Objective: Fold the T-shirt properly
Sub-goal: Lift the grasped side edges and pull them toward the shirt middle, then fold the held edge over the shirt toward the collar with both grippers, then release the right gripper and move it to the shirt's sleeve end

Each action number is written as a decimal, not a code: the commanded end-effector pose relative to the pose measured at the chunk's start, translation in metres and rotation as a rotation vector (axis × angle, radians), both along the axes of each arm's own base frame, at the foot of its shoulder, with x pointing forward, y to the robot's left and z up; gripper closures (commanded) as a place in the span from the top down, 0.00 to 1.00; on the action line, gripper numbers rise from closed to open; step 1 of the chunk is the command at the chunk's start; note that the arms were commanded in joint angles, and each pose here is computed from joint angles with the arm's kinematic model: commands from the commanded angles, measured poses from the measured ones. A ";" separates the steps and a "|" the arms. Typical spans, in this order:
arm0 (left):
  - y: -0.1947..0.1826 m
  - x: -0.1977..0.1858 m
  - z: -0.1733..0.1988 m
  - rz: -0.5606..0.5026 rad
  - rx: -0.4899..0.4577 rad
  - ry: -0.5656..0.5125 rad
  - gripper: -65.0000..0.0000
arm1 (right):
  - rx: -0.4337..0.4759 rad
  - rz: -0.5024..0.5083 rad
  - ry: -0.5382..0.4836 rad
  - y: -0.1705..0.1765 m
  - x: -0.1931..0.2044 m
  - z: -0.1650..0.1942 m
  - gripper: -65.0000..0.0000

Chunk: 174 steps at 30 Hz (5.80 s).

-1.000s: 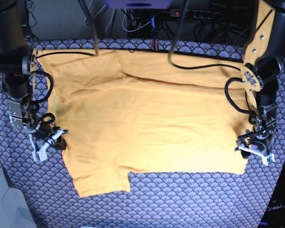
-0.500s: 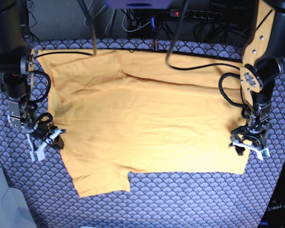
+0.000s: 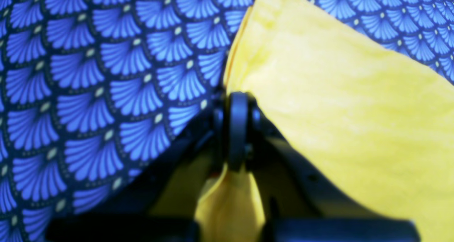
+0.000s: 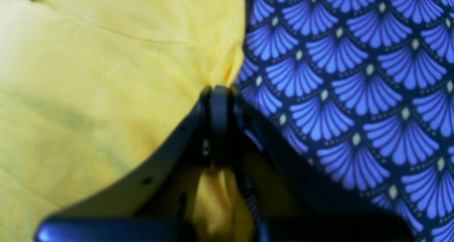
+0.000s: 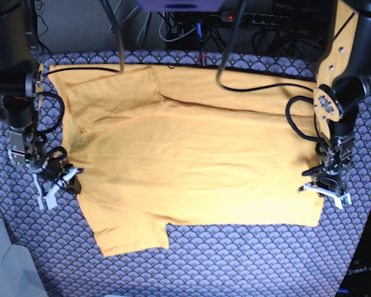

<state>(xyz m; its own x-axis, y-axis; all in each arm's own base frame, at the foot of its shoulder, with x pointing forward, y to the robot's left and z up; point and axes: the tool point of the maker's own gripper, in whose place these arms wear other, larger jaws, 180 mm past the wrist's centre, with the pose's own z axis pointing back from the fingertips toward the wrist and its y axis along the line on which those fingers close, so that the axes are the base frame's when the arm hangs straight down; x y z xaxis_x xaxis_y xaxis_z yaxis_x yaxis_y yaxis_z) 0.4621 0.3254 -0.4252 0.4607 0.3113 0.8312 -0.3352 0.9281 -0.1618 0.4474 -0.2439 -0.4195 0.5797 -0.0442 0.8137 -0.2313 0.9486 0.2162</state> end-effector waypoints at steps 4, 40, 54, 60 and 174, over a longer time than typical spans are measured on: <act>0.005 0.010 0.015 -0.014 0.003 0.017 0.00 | -0.004 -0.003 -0.063 -0.010 0.014 0.023 0.00; 0.024 -0.044 0.072 -0.001 0.232 0.045 0.00 | -0.365 0.283 -0.229 0.036 -0.079 0.098 0.00; 0.025 -0.082 0.090 0.009 0.204 0.052 0.00 | -0.422 0.241 -0.230 0.016 -0.137 0.107 0.00; 0.021 -0.108 0.084 -0.002 0.204 0.078 0.00 | -0.414 0.204 -0.198 0.009 -0.162 0.100 0.00; 0.014 -0.226 0.043 -0.006 0.162 0.187 0.58 | -0.636 -0.141 -0.008 -0.077 -0.129 0.143 0.29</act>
